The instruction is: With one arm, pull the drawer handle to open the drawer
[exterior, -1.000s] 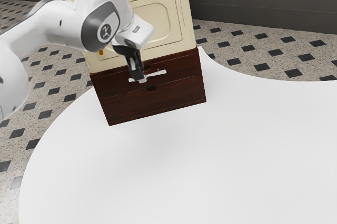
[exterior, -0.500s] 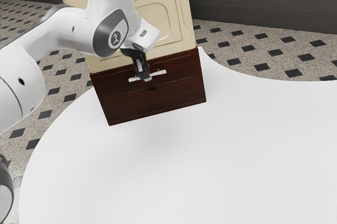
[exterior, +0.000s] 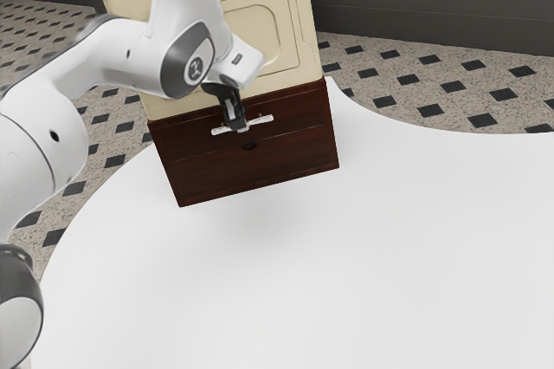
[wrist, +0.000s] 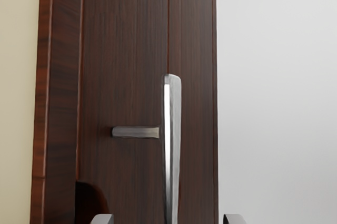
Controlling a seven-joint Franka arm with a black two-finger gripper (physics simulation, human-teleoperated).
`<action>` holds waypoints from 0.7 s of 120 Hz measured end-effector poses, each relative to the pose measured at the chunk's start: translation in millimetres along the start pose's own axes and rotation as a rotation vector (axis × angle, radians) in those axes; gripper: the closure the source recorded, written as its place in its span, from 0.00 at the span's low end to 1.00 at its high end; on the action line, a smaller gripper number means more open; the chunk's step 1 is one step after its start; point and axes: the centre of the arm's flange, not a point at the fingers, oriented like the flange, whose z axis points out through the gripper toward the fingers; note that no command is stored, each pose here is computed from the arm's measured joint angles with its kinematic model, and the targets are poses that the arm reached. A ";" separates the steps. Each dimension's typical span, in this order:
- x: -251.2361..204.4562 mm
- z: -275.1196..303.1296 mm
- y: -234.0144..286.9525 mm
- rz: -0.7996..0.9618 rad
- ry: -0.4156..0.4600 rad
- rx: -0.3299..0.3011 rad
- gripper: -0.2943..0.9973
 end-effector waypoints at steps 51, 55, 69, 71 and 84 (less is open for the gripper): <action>2.6 10.2 2.9 -0.001 -0.002 -0.014 0.70; 2.6 10.6 3.1 -0.001 -0.002 -0.015 0.71; 2.7 13.4 4.2 -0.002 -0.004 -0.019 0.73; 2.5 13.7 4.3 -0.003 -0.004 -0.020 0.73; 1.2 16.6 6.1 -0.005 -0.008 -0.026 0.74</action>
